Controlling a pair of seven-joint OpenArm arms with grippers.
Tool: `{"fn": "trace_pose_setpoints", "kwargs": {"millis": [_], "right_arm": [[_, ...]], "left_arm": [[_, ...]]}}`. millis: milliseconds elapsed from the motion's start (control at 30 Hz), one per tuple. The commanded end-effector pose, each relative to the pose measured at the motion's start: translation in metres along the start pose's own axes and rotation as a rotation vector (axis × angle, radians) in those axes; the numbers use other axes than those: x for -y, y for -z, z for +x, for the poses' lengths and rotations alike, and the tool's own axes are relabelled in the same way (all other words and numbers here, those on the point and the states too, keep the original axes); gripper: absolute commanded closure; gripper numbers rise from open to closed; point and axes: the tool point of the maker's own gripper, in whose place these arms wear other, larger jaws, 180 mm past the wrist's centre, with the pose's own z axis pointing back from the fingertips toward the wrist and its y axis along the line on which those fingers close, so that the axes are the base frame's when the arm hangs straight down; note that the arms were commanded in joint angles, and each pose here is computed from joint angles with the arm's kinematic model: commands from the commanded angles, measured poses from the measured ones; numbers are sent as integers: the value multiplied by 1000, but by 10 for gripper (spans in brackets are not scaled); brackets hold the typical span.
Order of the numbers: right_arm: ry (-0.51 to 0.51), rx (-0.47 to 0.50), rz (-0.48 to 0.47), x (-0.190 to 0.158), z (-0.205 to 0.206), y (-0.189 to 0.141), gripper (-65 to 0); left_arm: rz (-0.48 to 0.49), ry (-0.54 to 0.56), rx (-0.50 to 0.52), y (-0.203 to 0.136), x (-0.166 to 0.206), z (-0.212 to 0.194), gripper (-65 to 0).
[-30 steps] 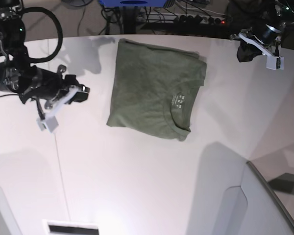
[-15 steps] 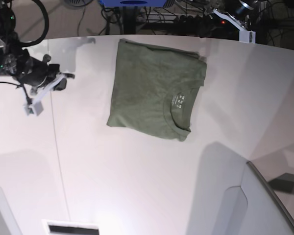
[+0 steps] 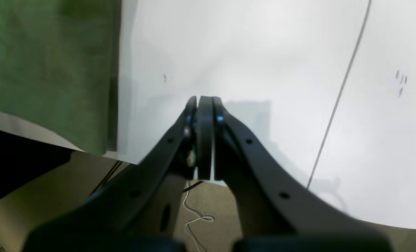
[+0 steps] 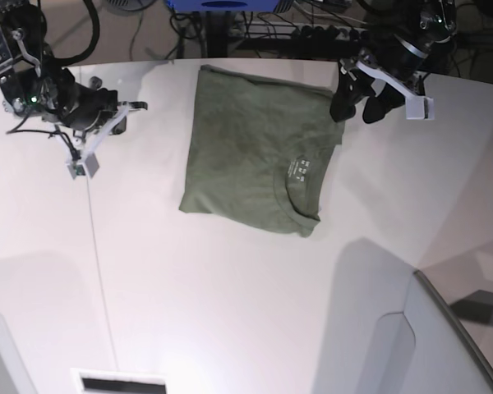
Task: Layout the t-shirt on the table in an organized manner, then fold the t-shirt properly
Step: 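Pinch the folded shirt's collar-side edge with the left gripper and straighten it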
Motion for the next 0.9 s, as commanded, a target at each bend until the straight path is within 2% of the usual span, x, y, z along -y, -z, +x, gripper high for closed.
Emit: {"fn": "trace_pose_setpoints", "kwargs": {"millis": [0, 233, 667, 733, 867], "right_arm": [[-10, 31, 1, 1, 10, -4, 0], [-14, 34, -4, 3, 12, -4, 0], [-29, 40, -23, 6, 13, -4, 0], [-29, 40, -23, 6, 13, -4, 0], [-30, 40, -24, 6, 13, -4, 0]], "left_arm": [[-17, 7, 38, 1, 2, 11, -441], [3, -63, 13, 15, -15, -4, -441], [-3, -90, 16, 30, -19, -3, -433], [-17, -103, -8, 33, -15, -13, -372], [-22, -101, -15, 35, -14, -14, -132]]}}
